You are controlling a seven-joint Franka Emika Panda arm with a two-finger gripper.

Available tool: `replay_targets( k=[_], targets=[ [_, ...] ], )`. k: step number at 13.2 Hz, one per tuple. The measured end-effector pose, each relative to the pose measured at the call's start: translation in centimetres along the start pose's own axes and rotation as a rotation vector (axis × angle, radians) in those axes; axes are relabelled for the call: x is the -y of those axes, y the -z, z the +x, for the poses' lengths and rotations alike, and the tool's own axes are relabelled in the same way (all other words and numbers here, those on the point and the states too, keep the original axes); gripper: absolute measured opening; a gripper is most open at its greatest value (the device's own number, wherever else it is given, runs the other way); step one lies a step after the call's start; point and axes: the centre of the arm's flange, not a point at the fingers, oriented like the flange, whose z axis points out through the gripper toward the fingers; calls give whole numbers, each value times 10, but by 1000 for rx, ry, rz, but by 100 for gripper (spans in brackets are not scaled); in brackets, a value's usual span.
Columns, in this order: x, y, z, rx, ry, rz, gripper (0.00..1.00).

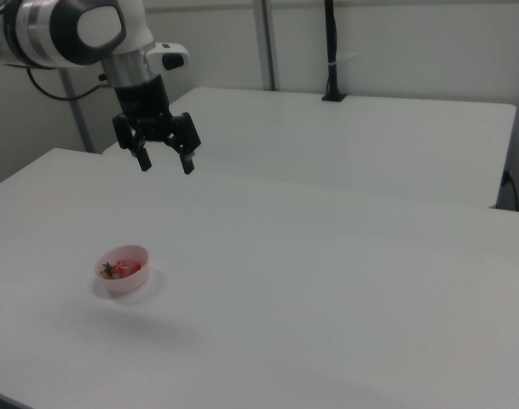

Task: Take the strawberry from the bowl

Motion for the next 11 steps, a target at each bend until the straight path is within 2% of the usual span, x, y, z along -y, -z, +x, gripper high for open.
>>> replay_targets(
  k=[2,5,7,8,11],
  targets=[
    [3,-6,-2,43,47,6,100],
    [28,-26,-1,93,4,15,100],
    [77,-59,3,113,-87,5,100],
    [102,-78,4,119,-96,1,100],
    [147,-128,13,188,-37,2,100]
  ],
)
